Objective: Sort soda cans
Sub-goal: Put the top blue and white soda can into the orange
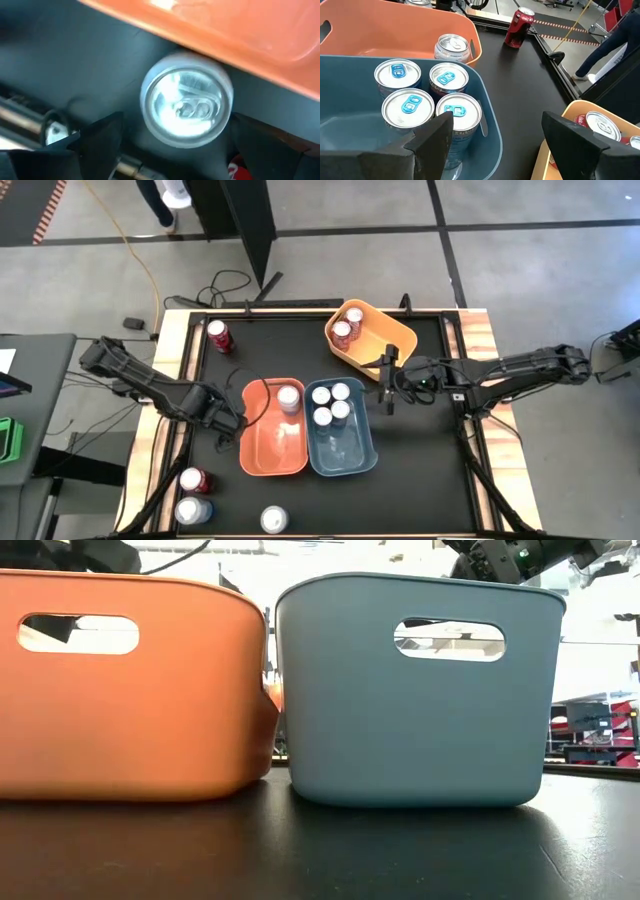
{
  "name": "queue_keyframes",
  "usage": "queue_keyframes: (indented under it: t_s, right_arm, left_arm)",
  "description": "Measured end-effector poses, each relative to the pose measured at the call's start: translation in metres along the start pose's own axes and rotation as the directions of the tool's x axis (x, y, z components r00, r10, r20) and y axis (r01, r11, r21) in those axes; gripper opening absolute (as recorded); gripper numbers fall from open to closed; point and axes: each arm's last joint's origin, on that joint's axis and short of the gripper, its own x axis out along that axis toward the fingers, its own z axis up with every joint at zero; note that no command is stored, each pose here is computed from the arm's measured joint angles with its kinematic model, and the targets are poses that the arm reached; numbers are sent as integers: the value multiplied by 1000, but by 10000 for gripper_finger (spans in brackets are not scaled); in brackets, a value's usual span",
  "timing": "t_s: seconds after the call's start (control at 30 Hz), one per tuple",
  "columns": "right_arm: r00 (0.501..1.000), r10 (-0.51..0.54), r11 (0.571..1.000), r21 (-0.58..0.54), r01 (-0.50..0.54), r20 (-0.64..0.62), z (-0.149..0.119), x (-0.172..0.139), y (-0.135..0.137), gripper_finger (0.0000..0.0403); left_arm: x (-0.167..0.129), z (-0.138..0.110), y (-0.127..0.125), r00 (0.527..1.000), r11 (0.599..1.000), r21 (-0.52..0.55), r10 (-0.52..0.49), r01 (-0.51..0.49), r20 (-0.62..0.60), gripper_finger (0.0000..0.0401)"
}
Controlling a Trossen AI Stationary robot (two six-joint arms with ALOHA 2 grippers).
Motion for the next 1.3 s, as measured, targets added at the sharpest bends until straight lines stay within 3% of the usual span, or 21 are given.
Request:
queue_keyframes:
  t_s: [0.6, 0.87, 1.07, 1.3]
  right_arm:
    - [1000, -1, 1000, -6, 1, 10, 1, 0, 0, 323]
    - [1000, -2, 1000, -8, 2, 12, 1, 0, 0, 323]
    - [1000, -2, 1000, -8, 2, 11, 1, 0, 0, 323]
    - [1000, -2, 1000, -8, 2, 11, 1, 0, 0, 323]
  left_arm:
    - [44, -4, -1, 1000, 999, 47, -5, 4, 26, 351]
    - [45, 0, -4, 996, 994, 108, -9, -1, 89, 291]
    - [45, 0, -4, 997, 993, 111, -33, 25, 72, 291]
    - [32, -13, 11, 1000, 998, 54, 8, -7, -17, 291]
